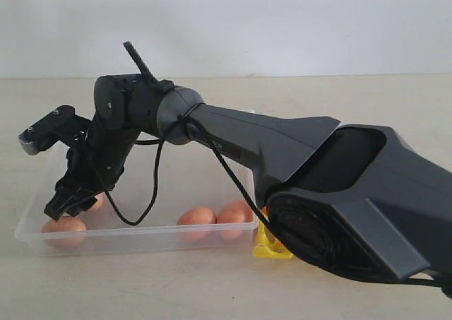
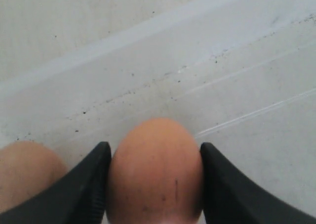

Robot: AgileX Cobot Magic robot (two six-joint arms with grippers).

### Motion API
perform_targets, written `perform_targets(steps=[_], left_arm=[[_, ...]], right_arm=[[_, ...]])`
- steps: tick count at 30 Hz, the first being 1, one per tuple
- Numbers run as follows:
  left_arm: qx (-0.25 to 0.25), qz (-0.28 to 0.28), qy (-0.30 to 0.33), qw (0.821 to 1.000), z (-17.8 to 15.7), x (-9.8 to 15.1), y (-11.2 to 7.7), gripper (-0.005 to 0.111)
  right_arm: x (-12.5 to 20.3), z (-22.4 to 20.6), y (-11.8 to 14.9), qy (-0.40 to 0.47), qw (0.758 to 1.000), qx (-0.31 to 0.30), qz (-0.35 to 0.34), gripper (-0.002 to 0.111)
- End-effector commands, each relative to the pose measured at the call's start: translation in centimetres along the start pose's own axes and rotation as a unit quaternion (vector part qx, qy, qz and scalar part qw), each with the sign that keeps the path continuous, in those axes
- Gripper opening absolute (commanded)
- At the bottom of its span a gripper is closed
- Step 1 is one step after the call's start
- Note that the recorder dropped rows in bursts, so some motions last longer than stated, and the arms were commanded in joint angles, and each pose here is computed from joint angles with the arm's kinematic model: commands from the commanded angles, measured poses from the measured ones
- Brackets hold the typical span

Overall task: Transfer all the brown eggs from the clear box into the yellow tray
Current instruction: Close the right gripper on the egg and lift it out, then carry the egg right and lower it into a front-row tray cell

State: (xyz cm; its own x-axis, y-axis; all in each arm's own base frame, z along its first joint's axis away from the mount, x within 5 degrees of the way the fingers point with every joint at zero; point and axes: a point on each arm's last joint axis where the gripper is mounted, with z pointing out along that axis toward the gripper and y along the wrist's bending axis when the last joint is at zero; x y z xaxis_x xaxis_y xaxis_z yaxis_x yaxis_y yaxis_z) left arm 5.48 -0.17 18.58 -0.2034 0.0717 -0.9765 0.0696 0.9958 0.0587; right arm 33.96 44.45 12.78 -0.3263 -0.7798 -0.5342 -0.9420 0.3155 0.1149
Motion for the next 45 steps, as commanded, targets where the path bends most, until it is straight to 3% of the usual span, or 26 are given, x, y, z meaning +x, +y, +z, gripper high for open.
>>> perform_targets(steps=[1, 8, 14, 19, 23, 28, 33, 36, 39, 41, 43, 45], left_arm=[[0.001, 0.004, -0.005, 1.0, 0.0, -0.2, 0.0, -0.004], [0.001, 0.004, -0.005, 1.0, 0.0, -0.2, 0.0, -0.004], [0.001, 0.004, -0.005, 1.0, 0.0, -0.2, 0.0, -0.004], [0.001, 0.004, -0.005, 1.0, 0.0, -0.2, 0.0, -0.004], [0.001, 0.004, -0.005, 1.0, 0.0, -0.2, 0.0, -0.004], [0.002, 0.0, -0.005, 1.0, 0.0, -0.1, 0.0, -0.004], [0.002, 0.0, -0.005, 1.0, 0.0, -0.1, 0.0, -0.004], [0.002, 0.0, -0.005, 1.0, 0.0, -0.1, 0.0, -0.004], [0.002, 0.0, -0.005, 1.0, 0.0, -0.1, 0.0, -0.004], [0.003, -0.002, -0.005, 1.0, 0.0, -0.1, 0.0, -0.004], [0.004, -0.005, -0.005, 1.0, 0.0, -0.1, -0.1, -0.004], [0.004, -0.005, -0.005, 1.0, 0.0, -0.1, -0.1, -0.004]], right_arm=[[0.7, 0.6, -0.1, 0.021, 1.0, -0.002, 0.006, 0.0], [-1.5, -3.7, 0.0, -0.003, 0.999, 0.039, -0.009, 0.0], [-4.7, -12.1, 0.1, -0.068, 0.987, 0.131, 0.068, 0.0], [-7.0, -18.4, 1.9, -0.162, 0.966, 0.136, 0.149, 0.0], [-7.3, -18.7, 4.4, -0.171, 0.963, 0.17, 0.119, 0.0], [-3.5, -16.4, 6.5, -0.188, 0.948, 0.224, 0.128, 0.0], [4.5, -19.4, 8.1, -0.286, 0.944, 0.152, 0.062, 0.0], [9.6, -22.6, 6.2, -0.321, 0.936, 0.121, 0.074, 0.0], [13.1, -26.6, 2.4, -0.414, 0.896, 0.096, 0.127, 0.0], [14.7, -29.4, -0.4, -0.499, 0.851, 0.046, 0.157, 0.0], [15.7, -31.8, -2.4, -0.581, 0.797, -0.05, 0.156, 0.0], [16.6, -32.4, -4.2, -0.578, 0.789, -0.086, 0.191, 0.0]])
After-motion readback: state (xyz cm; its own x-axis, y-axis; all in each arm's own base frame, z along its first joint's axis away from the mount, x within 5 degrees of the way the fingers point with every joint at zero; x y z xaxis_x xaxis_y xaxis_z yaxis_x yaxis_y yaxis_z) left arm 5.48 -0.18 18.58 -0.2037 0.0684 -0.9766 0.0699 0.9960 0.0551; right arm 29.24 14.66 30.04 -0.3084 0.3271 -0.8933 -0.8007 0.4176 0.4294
